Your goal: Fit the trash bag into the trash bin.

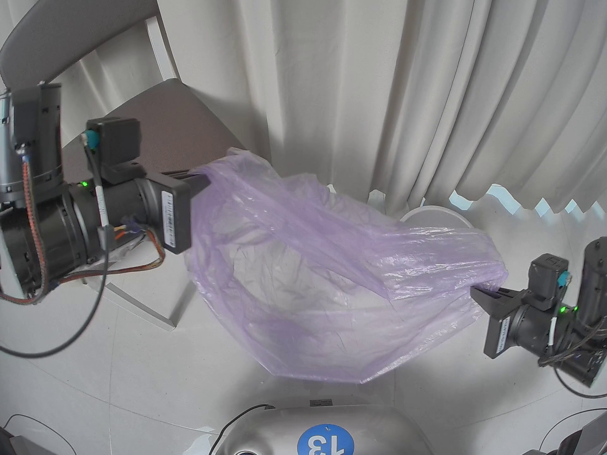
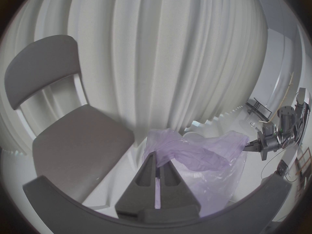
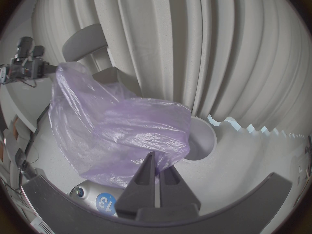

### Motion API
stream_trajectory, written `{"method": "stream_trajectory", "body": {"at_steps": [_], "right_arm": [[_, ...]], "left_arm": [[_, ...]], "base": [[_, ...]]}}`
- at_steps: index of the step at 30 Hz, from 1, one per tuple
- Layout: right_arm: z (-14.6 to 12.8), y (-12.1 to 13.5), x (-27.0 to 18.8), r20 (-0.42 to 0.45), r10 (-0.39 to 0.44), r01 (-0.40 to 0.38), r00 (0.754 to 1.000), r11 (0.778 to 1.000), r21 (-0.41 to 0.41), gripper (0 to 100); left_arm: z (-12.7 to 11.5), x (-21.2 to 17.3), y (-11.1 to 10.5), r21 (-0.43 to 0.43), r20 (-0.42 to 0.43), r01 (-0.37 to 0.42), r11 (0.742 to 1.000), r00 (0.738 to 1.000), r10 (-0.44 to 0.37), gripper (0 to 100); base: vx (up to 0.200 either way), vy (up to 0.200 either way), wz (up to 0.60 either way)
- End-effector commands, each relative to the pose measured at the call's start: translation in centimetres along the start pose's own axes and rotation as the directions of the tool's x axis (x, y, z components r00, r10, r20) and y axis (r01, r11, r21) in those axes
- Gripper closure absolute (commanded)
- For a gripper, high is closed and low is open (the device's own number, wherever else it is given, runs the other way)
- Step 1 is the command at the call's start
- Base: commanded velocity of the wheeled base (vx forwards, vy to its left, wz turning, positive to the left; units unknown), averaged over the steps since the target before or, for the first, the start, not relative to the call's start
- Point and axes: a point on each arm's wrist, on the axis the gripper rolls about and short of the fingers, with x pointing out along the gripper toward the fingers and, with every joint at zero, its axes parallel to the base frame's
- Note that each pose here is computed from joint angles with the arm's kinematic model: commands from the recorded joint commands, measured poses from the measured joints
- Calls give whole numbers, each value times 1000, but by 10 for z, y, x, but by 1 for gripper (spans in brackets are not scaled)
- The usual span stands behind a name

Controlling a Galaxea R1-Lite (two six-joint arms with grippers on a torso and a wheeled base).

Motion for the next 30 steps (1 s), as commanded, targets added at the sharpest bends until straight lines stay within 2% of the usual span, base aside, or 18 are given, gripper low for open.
{"method": "stream_trajectory", "body": {"at_steps": [1, 6, 11, 15, 18, 23, 24, 28, 30], "right_arm": [[29, -6, -23, 124, 60, -61, 991, 998, 6, 100], [33, 6, -10, 98, 165, -160, 981, 986, -53, 100], [33, 15, 5, 63, 181, -177, 981, 982, -64, 100], [30, 14, 25, 22, 221, -220, 975, 975, -33, 100], [30, 7, 34, 35, 227, -228, 973, 974, 7, 100], [32, -1, 38, 95, 208, -214, 973, 975, 53, 100], [32, -1, 38, 95, 208, -214, 973, 975, 53, 100], [28, -2, 37, 143, 211, -232, 967, 961, 150, 100], [22, -7, 46, 132, 202, -223, 970, 959, 176, 100]], "left_arm": [[0, 41, -30, 18, -9, 102, 995, 995, -102, 100], [8, 64, -62, 20, 15, 184, 983, 983, -184, 100], [10, 86, -92, -13, 63, 244, 970, 968, -242, 100], [6, 123, -119, -94, 106, 274, 957, 959, -264, 100], [0, 142, -127, -140, 120, 271, 952, 959, -256, 100], [-5, 169, -139, -208, 196, 285, 936, 949, -245, 100], [-5, 169, -139, -208, 196, 285, 936, 949, -245, 100], [-16, 186, -138, -228, 250, 257, 939, 948, -199, 100], [-21, 197, -129, -241, 286, 235, 942, 944, -163, 100]], "base": [[0, 0, 0], [0, 0, 0], [0, 0, 0], [0, 0, 0], [0, 0, 0], [0, 0, 0], [0, 0, 0], [0, 0, 0], [0, 0, 0]]}}
